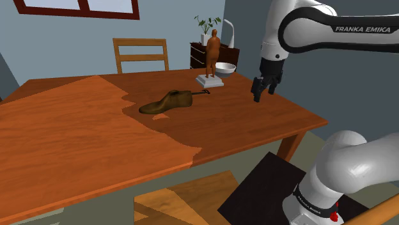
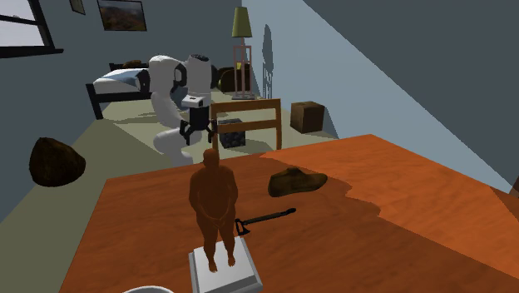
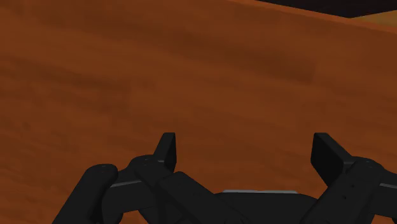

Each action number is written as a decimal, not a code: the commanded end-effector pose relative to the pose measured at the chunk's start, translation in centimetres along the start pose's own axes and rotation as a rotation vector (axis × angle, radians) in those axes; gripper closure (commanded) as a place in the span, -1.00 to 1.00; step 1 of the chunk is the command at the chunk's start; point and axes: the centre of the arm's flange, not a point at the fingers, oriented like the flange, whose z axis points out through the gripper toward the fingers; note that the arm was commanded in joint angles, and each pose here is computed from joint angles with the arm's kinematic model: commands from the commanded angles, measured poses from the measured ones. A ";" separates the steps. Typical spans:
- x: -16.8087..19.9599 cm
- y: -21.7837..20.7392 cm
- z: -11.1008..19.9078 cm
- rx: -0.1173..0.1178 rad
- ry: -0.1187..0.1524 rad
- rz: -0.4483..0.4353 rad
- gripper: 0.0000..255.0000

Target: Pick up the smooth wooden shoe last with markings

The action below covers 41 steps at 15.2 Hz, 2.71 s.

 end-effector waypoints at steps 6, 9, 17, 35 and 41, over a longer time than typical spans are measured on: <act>6.1 -0.5 0.7 0.014 0.028 -0.196 -1.00; 9.7 -1.5 1.1 0.022 0.044 -0.314 -1.00; 18.5 -5.8 1.6 0.044 0.089 -0.627 -1.00; 30.7 -23.8 1.2 0.094 0.188 -1.333 -1.00; 30.8 -24.5 3.8 0.095 0.190 -1.345 -1.00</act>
